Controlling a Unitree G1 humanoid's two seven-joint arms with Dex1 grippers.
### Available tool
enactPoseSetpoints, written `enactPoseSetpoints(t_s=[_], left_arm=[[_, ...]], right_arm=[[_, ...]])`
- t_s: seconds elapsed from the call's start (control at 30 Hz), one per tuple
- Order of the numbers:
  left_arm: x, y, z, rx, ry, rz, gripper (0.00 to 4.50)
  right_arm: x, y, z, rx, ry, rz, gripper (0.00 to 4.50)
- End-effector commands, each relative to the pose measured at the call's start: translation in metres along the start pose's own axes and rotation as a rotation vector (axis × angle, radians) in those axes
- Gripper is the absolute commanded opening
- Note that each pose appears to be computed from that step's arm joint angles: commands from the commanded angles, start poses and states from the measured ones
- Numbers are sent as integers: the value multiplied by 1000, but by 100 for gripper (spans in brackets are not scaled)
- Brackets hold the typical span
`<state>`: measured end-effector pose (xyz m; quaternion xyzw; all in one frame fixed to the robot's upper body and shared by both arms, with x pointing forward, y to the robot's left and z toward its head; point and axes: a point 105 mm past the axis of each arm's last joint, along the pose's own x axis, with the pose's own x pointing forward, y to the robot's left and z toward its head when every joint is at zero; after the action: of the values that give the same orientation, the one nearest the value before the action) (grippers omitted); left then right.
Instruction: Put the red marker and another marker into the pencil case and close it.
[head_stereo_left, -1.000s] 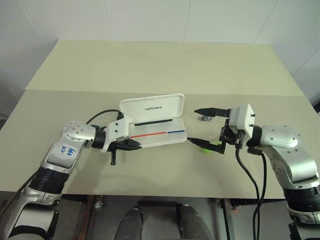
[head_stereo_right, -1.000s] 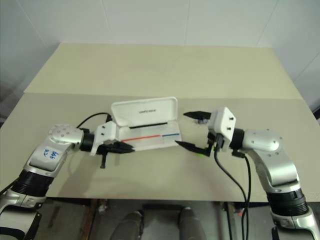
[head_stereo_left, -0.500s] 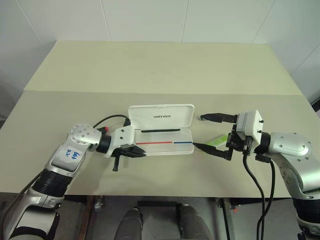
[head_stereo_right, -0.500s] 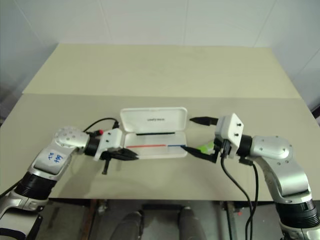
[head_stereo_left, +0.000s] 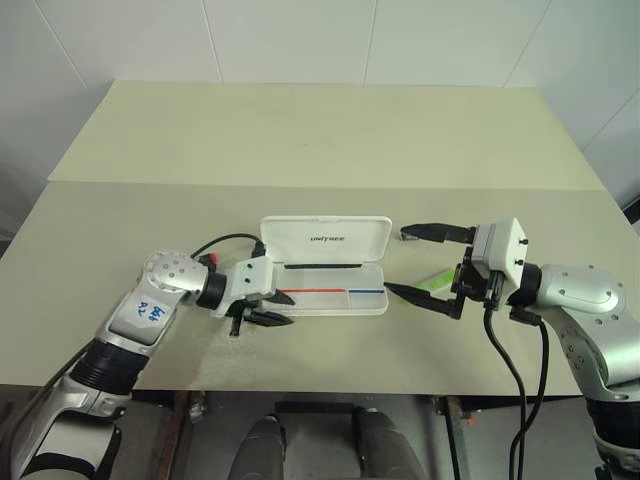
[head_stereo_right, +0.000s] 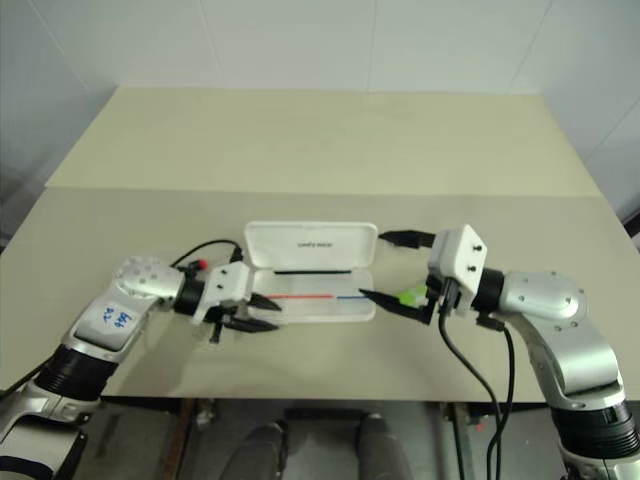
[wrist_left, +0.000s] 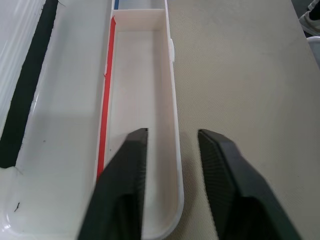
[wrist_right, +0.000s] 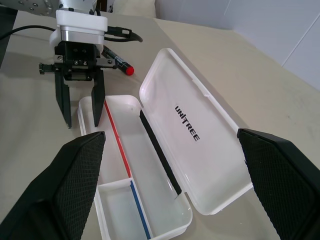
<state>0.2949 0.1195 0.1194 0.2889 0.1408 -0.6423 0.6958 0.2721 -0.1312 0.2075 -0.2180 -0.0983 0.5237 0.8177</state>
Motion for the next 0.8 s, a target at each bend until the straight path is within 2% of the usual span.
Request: enactPoseSetpoints(t_s=[0.03,0.17,0.57,0.8], left_arm=[[-1,-2,8,6,-42,-4,306],[-8,-7,18,1,-84,-36,439],[-39,-30,36,-28,-156,-107,439],[-71,-32,40,-29,-190,-52,446]], right_arm=[[3,0,12,-34,-42,4,450],[5,-1,10,-32,-45,6,450],[7,-3,4,-24,-52,13,450],[5,-4,-2,-21,-37,26,450]])
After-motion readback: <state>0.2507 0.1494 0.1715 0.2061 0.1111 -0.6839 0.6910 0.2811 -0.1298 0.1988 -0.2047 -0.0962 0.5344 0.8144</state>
